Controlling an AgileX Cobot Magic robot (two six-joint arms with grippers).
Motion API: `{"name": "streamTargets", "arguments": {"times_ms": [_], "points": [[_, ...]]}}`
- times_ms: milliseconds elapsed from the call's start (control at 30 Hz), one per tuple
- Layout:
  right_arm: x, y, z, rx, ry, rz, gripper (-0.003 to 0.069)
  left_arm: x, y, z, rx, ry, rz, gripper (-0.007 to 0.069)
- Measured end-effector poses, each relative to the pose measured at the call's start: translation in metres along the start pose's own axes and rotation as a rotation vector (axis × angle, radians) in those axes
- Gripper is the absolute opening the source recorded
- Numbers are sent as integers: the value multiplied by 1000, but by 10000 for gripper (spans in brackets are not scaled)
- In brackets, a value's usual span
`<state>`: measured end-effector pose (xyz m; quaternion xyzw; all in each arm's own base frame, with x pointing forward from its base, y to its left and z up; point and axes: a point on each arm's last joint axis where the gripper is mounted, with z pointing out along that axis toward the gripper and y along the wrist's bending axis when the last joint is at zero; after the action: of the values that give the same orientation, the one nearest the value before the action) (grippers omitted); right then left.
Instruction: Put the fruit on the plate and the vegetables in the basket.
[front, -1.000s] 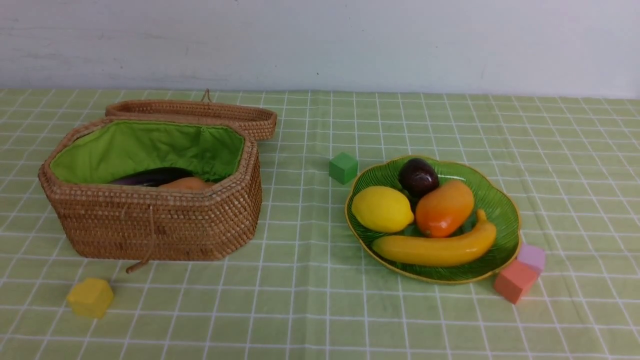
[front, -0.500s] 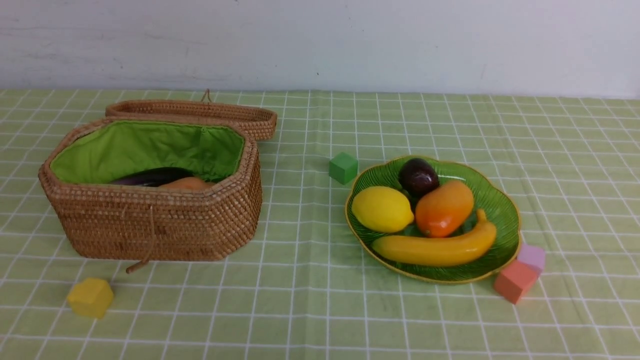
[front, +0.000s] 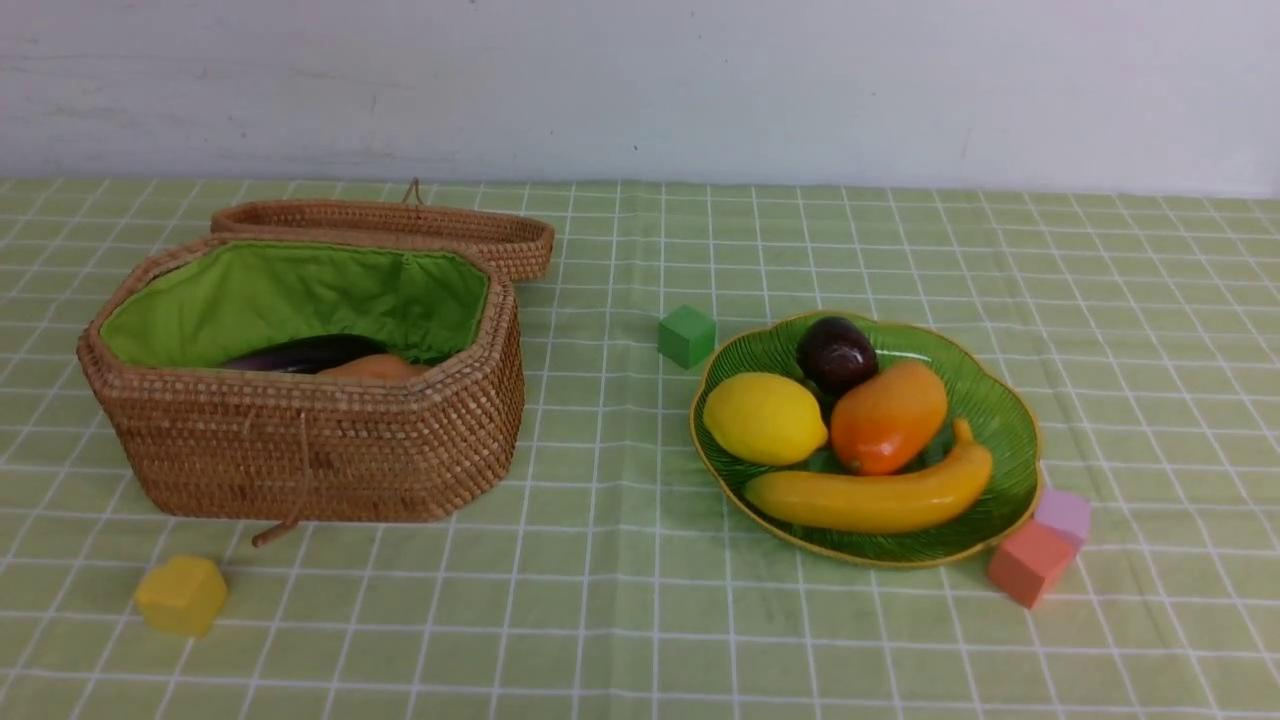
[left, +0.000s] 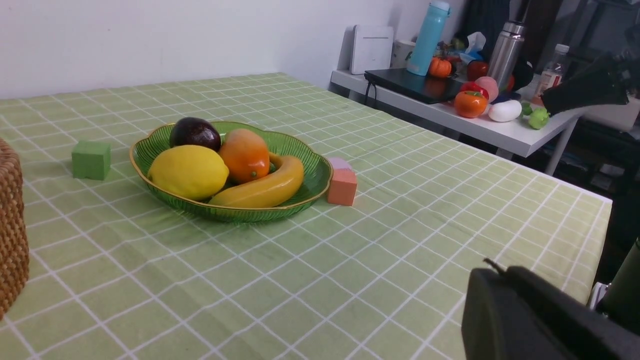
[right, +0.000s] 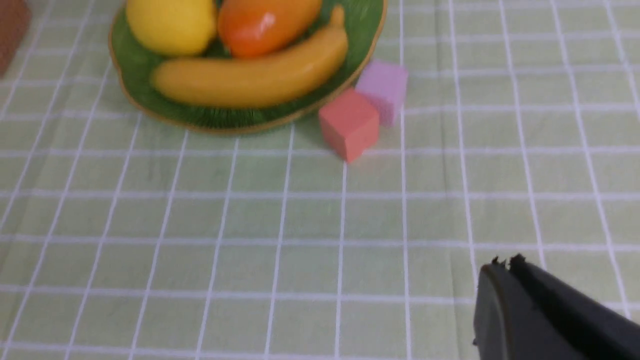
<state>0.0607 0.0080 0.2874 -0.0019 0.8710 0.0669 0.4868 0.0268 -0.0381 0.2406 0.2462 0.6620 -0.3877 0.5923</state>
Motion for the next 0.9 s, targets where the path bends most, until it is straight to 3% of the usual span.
{"name": "streamTargets", "arguments": {"times_ms": [167, 333, 900], "points": [[48, -10, 22, 21, -232, 17, -8, 0, 0, 0, 0, 1, -1, -13], [97, -18, 50, 51, -252, 25, -8, 0, 0, 0, 0, 1, -1, -13], [101, -18, 51, 47, -248, 44, -8, 0, 0, 0, 0, 3, -2, -13]]}}
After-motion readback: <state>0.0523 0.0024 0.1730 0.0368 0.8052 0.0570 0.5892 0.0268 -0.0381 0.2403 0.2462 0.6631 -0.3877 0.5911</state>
